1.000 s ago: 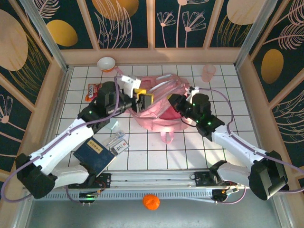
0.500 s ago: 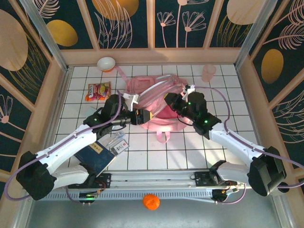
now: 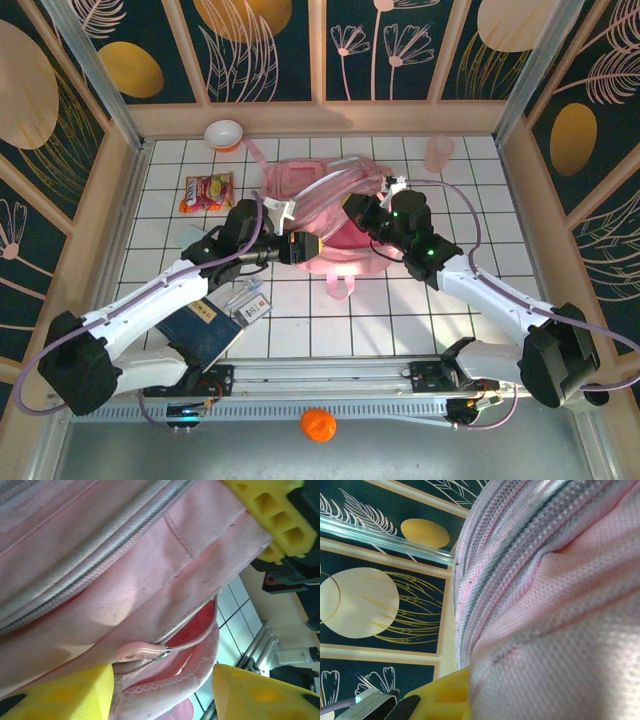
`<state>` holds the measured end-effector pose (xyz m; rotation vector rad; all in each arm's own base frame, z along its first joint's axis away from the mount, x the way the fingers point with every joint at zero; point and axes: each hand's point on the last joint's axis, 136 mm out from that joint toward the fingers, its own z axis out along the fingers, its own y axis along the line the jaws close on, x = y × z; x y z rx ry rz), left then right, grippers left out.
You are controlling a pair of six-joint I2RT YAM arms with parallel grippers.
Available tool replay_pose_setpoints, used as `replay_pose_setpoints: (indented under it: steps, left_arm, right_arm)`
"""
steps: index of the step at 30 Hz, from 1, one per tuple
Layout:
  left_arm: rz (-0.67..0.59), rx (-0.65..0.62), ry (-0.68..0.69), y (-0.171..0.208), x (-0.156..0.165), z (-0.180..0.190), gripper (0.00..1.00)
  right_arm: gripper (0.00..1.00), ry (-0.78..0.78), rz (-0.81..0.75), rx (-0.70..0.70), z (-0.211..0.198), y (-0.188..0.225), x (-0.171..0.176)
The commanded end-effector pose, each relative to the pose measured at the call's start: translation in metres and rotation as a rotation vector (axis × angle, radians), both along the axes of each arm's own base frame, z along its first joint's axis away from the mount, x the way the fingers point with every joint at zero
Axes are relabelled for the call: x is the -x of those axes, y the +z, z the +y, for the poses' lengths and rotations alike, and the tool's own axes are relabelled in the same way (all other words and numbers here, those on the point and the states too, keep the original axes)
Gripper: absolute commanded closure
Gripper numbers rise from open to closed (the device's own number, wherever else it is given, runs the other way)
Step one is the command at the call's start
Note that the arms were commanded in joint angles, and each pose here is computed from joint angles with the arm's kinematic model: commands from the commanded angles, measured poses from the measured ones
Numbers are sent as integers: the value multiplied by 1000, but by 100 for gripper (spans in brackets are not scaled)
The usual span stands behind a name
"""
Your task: Pack the student bag
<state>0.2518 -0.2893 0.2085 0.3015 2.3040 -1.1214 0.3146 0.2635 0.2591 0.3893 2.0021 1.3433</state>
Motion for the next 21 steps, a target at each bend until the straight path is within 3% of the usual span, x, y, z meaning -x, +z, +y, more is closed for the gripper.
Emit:
replay_pose_setpoints:
  steps: [1, 8, 18, 21]
  left_arm:
    - [-4, -13, 20, -3, -5, 0, 46]
    - [-8, 85, 53, 15, -15, -10, 48]
    - [27, 86, 74, 7, -15, -9, 64]
    - [47, 63, 70, -2, -13, -8, 60]
  right_arm:
    - [100, 17, -143, -60, 7, 53, -1]
    - [100, 26, -139, -47, 10, 51, 1]
    - [100, 27, -131, -37, 10, 47, 2]
    - [100, 23, -128, -34, 9, 46, 2]
